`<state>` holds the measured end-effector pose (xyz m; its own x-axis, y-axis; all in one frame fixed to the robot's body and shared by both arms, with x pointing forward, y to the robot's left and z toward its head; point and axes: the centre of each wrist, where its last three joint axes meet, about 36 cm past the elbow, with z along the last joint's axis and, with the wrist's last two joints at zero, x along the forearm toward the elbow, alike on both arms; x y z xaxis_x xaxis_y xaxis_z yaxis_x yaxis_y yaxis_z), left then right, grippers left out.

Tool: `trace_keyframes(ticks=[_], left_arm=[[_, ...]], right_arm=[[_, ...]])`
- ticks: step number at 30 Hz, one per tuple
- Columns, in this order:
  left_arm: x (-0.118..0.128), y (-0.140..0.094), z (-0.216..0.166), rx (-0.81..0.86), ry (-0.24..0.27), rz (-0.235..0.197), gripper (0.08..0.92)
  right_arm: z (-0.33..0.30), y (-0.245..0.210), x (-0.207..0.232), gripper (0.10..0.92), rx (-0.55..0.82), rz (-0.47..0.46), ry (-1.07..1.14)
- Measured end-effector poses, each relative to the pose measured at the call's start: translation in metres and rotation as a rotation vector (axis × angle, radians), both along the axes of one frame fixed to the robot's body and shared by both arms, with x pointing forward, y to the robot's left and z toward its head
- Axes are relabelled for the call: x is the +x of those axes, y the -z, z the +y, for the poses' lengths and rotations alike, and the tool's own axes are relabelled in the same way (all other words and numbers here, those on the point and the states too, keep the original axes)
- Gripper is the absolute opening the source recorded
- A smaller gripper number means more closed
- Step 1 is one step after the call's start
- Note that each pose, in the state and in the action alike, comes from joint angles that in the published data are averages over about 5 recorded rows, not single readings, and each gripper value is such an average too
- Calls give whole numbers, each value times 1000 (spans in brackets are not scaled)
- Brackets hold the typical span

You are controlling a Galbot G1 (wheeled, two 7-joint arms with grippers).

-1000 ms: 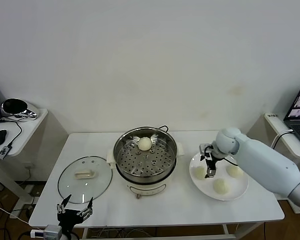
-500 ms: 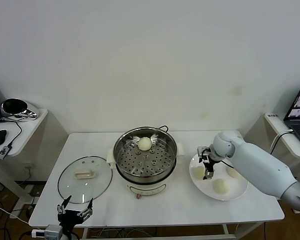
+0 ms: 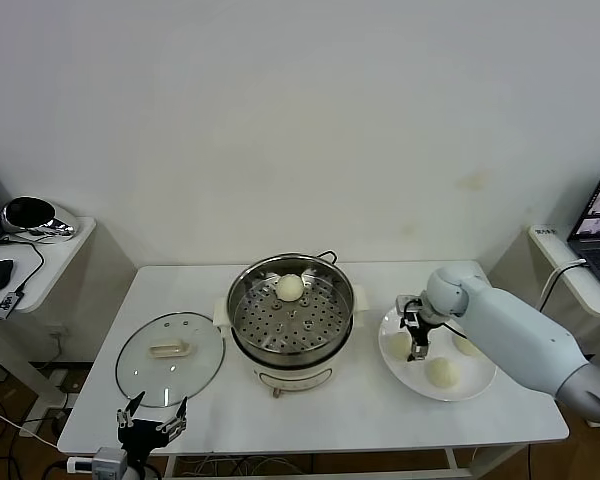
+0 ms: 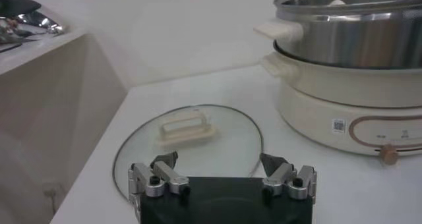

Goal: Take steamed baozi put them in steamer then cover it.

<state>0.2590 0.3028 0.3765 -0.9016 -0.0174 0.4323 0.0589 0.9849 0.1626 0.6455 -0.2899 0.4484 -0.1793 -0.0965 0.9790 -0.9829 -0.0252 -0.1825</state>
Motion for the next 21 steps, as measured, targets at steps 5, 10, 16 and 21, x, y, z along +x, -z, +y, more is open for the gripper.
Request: trace_keyframes(ticks=[5,10,16,21], left_arm=[[0,1,0,-1,-1,3,823],[0,1,0,-1,-1,3,823],[0,1,-2,-2,4,2,823],[2,-1,-3,-2,10,-7,823]], right_arm=[[-2,1,-1,668,4,6,5],[-6,-1,-1,567,10,8,15],[-12,-11,-1,498,17,1,29],[-19,-34,-2,492,23,-10,34]])
